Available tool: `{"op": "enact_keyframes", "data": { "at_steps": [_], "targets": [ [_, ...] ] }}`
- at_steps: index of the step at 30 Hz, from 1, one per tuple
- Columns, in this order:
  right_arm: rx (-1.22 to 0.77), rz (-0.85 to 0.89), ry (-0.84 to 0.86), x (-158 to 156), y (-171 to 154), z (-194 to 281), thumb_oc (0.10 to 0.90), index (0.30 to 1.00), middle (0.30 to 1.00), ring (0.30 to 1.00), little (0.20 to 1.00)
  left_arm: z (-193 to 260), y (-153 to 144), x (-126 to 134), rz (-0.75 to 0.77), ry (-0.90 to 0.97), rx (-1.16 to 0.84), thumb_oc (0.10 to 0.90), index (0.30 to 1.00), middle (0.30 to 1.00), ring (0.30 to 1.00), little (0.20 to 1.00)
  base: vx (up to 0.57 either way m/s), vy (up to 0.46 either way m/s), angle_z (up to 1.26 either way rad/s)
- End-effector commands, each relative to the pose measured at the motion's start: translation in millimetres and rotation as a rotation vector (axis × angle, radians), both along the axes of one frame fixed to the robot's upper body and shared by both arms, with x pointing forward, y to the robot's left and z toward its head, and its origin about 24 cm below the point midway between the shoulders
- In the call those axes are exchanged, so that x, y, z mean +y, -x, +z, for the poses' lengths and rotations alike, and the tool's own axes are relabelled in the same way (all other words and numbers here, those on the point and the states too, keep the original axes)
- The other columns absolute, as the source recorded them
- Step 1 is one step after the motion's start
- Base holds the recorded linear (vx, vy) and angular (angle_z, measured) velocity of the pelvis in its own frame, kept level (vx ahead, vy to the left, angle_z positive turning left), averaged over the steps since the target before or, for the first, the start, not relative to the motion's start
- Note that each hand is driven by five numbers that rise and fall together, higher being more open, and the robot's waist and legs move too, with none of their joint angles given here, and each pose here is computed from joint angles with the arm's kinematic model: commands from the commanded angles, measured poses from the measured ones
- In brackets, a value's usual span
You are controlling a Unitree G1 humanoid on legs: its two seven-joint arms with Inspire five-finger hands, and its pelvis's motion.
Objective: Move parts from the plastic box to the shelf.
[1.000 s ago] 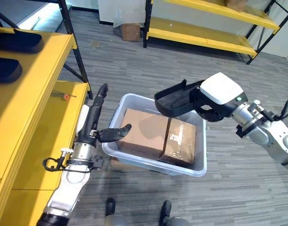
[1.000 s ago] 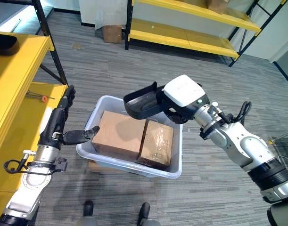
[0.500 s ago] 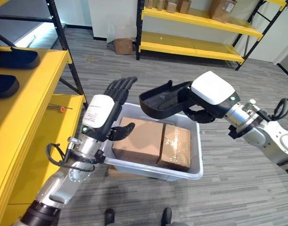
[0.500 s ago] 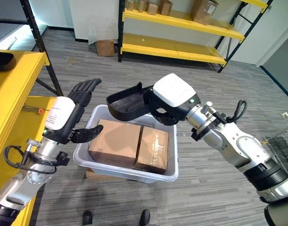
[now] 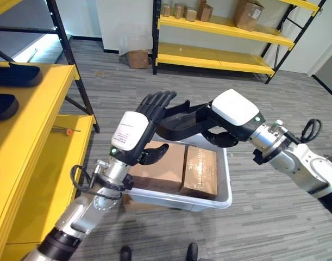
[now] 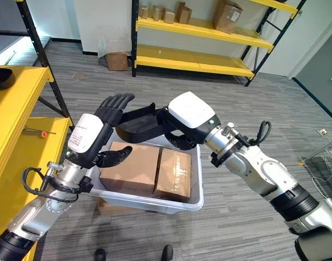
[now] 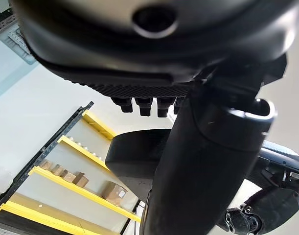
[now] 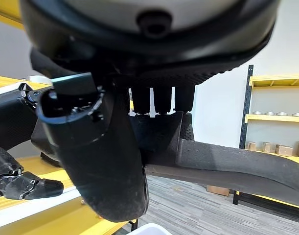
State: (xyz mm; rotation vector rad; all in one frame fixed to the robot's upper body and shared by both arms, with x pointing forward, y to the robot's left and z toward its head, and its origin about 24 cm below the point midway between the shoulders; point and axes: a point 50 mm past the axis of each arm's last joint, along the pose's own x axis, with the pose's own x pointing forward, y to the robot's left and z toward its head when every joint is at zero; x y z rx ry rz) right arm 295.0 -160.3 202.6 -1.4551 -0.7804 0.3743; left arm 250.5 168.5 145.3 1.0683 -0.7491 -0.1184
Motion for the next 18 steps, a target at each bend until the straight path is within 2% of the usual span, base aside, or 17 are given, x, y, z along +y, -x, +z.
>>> {"op": "enact_keyframes", "data": {
  "at_steps": [1,18],
  "targets": [
    [-0.233,0.095,-0.138,20,0,64,0.400,0.300,0.300,0.300,0.300,44,1,-25,-0.128,0.064,-0.254,0.900,1.000,1.000,1.000,1.000,0.01,0.003,-0.03],
    [-0.223,0.126,-0.150,30,-1,64,0.400,0.300,0.300,0.300,0.300,45,-1,-33,-0.154,0.081,-0.252,0.900,1.000,1.000,1.000,1.000,0.00,0.001,-0.01]
  ]
}}
